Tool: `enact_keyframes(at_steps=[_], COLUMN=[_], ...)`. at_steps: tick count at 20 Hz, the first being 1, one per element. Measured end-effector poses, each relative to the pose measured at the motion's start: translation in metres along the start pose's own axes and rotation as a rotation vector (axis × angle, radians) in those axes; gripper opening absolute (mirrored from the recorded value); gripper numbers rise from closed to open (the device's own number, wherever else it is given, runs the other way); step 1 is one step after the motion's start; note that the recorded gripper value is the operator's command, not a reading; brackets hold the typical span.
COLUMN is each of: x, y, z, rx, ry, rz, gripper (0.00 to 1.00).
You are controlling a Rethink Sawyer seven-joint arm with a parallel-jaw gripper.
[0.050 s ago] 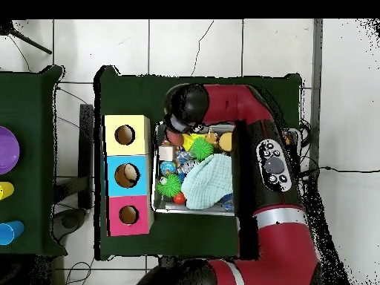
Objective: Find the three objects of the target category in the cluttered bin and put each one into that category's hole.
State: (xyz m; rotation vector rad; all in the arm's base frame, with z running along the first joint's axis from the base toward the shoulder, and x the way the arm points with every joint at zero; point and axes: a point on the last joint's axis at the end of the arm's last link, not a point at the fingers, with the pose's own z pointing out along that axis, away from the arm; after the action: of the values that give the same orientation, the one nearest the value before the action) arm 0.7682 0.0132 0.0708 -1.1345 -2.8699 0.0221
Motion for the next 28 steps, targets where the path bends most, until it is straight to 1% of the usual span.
enact_keyframes(at_steps=[4, 7, 10, 12, 15, 16, 17, 23, 28], x=[-0.022, -0.031, -0.031, -0.026, -0.018, -0.012, -0.01, 0.008, 0.014], y=[0.003, 0.003, 0.005, 0.01, 0.021, 0.029, 0.032, 0.061, 0.072], z=[0.019, 0.032, 0.038, 0.039, 0.034, 0.028, 0.025, -0.006, -0.026], rx=[0.003, 0.015, 0.019, 0.02, 0.017, 0.013, 0.012, -0.012, -0.022], ry=[0.013, 0.032, 0.041, 0.044, 0.041, 0.036, 0.034, 0.009, -0.012], rz=[0.034, 0.053, 0.056, 0.05, 0.038, 0.029, 0.025, -0.002, -0.012], gripper=[1.0, 1.0, 1.0, 1.0, 1.0, 1.0, 1.0, 1.0, 1.0])
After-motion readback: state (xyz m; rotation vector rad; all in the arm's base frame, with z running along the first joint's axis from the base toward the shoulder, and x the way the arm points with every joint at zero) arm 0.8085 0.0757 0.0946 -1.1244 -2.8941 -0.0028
